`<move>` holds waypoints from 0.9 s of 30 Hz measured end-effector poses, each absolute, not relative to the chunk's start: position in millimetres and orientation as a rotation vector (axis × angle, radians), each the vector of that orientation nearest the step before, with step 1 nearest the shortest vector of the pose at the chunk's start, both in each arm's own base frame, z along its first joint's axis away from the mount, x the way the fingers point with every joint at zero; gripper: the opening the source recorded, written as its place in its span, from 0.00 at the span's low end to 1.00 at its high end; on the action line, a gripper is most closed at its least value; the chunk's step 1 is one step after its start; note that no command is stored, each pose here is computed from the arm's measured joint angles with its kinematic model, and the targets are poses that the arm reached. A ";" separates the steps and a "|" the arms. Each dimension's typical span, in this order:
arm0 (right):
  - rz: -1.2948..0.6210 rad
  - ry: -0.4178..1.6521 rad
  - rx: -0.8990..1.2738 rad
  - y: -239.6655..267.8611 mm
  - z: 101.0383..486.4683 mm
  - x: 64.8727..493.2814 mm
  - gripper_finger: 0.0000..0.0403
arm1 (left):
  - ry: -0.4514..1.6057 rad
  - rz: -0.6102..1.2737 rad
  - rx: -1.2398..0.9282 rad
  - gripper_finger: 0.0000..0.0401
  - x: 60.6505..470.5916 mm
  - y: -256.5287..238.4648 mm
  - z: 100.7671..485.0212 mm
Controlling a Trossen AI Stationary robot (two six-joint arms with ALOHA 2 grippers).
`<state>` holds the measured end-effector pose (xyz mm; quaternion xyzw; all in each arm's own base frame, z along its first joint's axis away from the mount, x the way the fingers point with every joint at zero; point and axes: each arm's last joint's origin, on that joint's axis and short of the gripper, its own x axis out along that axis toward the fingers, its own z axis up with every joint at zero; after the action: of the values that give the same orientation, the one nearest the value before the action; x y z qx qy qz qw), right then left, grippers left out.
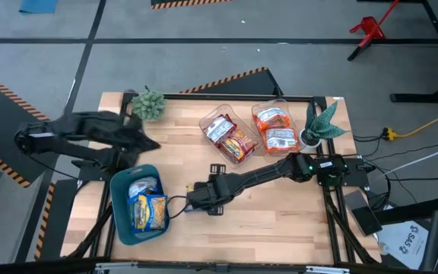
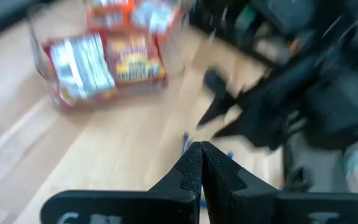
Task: Sort Maruchan noodles
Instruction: Put the blue noodle pack into the blue bin
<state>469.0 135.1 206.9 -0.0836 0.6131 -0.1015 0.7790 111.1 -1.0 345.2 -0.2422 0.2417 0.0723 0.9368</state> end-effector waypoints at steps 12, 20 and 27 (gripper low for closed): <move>-0.384 1.348 -0.040 223.1 239.0 400.0 0.44 | 0.883 0.061 -0.337 0.00 217.7 -33.5 283.2; -0.588 1.194 0.137 281.7 240.3 355.4 0.44 | 0.978 -0.016 -0.298 0.00 255.1 -52.0 238.2; -0.755 0.927 0.306 298.8 242.9 341.8 0.44 | 1.055 -0.025 -0.301 0.00 265.5 -57.2 194.7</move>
<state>341.8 298.8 242.9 0.1433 0.4346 -0.3540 0.8157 265.5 -57.2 194.7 -0.1431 0.5013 -0.0117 0.8533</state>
